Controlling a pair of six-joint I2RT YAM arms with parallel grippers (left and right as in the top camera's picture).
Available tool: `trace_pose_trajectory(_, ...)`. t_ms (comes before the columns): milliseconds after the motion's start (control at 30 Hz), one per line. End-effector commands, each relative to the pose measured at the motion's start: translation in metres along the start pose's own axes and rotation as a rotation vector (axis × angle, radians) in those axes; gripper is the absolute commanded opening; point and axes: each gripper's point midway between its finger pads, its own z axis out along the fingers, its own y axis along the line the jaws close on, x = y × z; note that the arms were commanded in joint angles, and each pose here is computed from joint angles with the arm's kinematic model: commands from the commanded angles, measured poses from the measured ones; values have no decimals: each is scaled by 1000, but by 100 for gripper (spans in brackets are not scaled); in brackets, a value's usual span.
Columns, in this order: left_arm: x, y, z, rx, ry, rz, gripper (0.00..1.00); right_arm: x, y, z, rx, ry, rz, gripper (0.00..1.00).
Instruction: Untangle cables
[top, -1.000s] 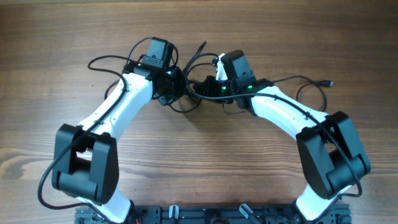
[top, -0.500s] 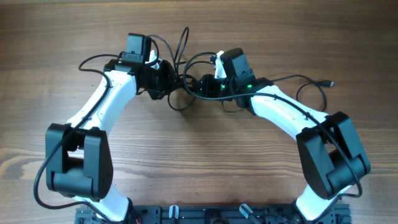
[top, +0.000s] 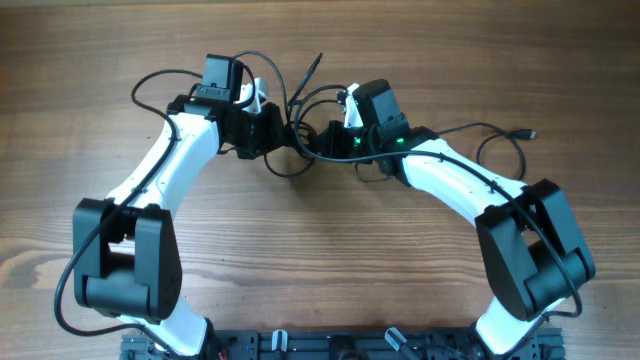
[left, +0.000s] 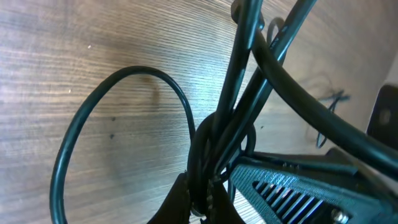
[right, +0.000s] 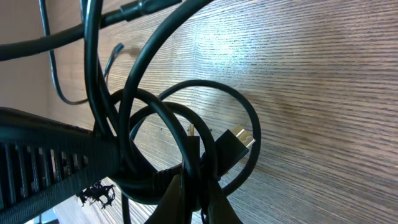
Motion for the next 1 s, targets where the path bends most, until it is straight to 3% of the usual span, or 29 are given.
trace_pose_trajectory(0, 3, -20, -10, 89, 20, 192, 4, -4, -19, 0, 77, -29, -85, 4)
trace_pose_trajectory(233, 1, -28, -28, 258, 46, 151, 4, -1, -27, -1, 112, -14, -149, 4)
trace_pose_trajectory(733, -11, -34, -80, 564, 57, 40, 4, -10, -74, -14, 329, -62, -90, 4)
trace_pose_trajectory(967, -12, -32, -82, 569, 54, 26, 4, -6, -68, -13, 284, -37, -54, 4)
